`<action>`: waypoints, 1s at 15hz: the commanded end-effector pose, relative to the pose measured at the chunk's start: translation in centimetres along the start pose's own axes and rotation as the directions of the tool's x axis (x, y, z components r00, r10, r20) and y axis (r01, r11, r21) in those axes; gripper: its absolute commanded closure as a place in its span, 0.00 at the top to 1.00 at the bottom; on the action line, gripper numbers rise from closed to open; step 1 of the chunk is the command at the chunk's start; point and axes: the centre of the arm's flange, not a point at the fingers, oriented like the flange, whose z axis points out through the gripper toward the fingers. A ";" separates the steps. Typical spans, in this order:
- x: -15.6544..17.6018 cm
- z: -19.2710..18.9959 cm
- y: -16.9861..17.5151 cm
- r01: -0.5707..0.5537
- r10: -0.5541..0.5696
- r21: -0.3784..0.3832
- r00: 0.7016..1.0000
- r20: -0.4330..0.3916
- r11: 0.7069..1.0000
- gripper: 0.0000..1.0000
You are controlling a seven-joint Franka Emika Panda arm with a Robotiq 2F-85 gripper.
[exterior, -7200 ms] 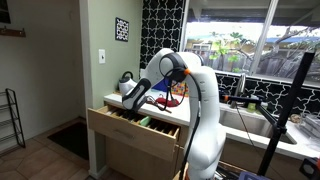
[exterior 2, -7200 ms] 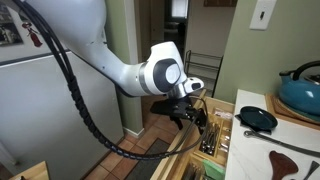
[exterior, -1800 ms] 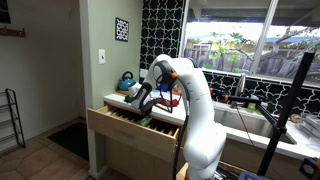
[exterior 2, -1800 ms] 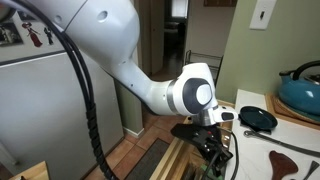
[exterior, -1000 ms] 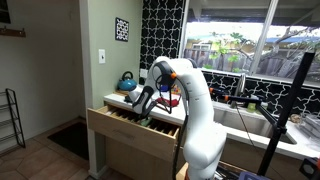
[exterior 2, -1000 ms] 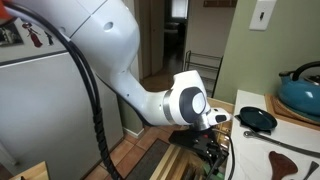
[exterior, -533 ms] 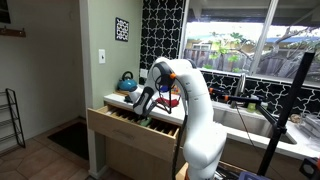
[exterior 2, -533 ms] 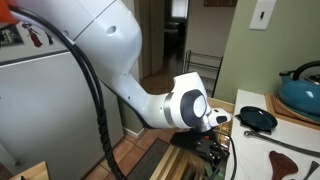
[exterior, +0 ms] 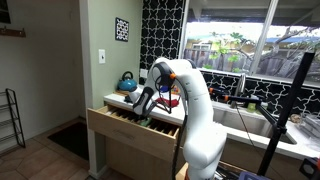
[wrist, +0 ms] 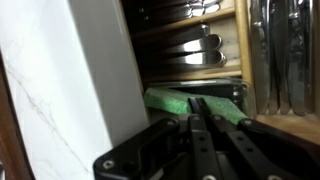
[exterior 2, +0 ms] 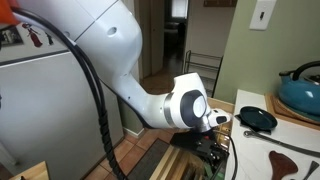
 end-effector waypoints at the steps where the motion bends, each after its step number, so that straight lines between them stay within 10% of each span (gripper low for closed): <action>1: -0.4 -1.0 -0.7 0.003 -0.002 0.053 1.000 -0.010 0.999 0.00; 8: 0.1 -3.6 -2.6 -0.005 0.012 0.080 0.996 -0.085 0.997 0.00; 9: 0.0 -4.8 -2.6 -0.010 0.020 0.079 0.992 -0.125 0.997 0.26; 15: -0.3 -12.3 -3.8 -0.176 0.214 0.259 0.968 -0.128 0.950 0.62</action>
